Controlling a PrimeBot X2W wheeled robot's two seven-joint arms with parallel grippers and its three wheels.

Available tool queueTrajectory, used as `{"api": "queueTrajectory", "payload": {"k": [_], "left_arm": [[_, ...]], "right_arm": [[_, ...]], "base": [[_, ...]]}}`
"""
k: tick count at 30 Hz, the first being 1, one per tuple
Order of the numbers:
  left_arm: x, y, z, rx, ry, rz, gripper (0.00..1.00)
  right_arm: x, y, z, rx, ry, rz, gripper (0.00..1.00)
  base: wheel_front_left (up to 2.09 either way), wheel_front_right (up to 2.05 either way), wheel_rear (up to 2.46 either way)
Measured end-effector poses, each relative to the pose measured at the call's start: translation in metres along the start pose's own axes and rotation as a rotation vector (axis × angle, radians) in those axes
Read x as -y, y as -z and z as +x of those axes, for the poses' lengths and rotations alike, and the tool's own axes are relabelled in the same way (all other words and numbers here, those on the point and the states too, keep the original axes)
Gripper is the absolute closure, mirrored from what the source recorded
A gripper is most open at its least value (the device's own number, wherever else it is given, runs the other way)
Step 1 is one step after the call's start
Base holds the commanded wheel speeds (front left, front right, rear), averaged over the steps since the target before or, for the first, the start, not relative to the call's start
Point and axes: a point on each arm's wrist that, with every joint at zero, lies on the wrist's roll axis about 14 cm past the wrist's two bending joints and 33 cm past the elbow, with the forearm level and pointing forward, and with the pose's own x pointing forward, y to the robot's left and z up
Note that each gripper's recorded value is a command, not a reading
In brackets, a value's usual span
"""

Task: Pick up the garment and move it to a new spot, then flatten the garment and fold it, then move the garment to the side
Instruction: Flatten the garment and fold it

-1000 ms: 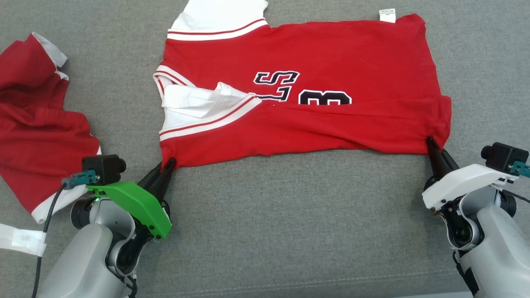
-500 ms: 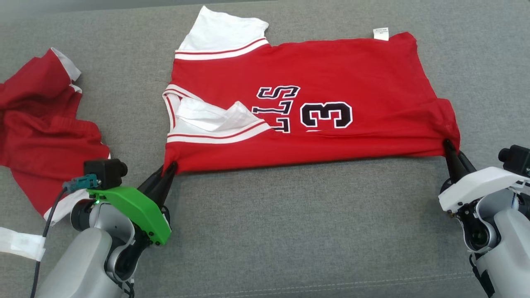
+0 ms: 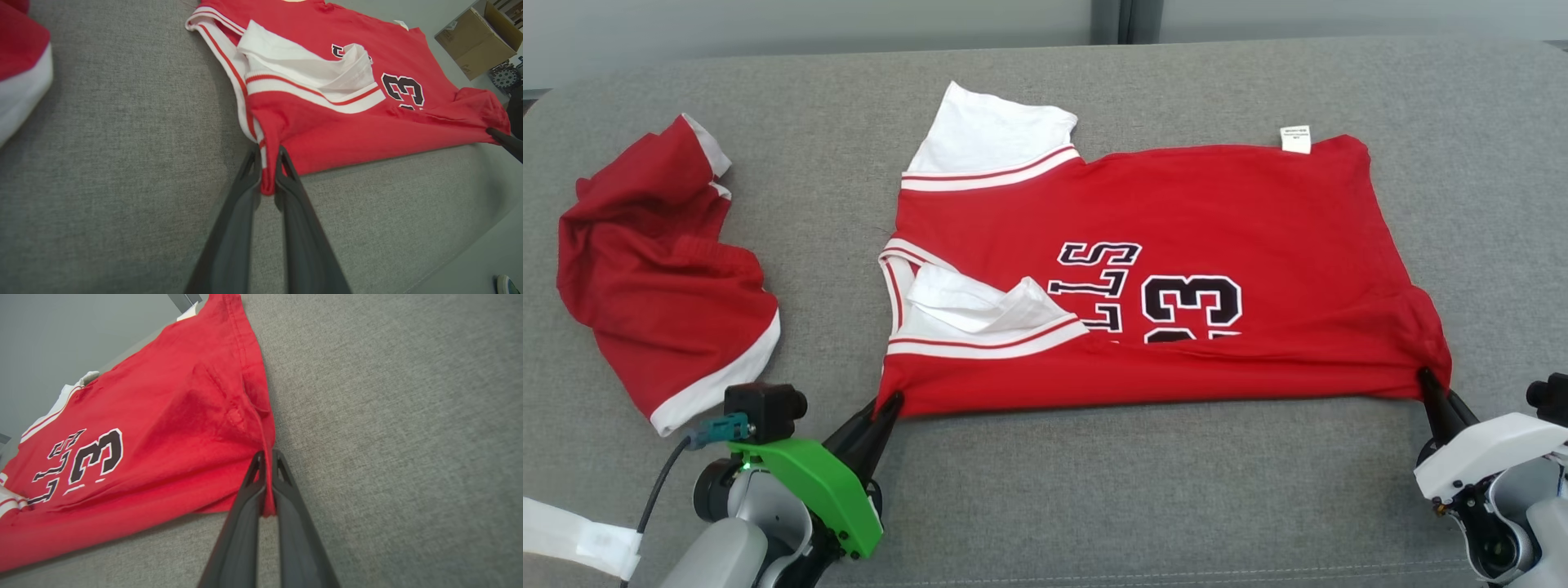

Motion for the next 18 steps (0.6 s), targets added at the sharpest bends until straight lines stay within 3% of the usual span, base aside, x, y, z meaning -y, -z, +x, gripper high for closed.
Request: {"api": "queueTrajectory", "payload": {"k": [15, 18], "left_arm": [[-0.008, 0.013, -0.027, 0.004, -0.056, -0.048, 1.0], [-0.006, 0.015, -0.028, 0.002, -0.053, -0.049, 1.0]], "right_arm": [[-0.014, 0.006, -0.011, -0.002, -0.048, 0.027, 1.0], [-0.017, 0.005, -0.011, -0.009, -0.054, 0.026, 0.81]], "base": [[0.0, 0.0, 0.0], [0.0, 0.0, 0.0]]}}
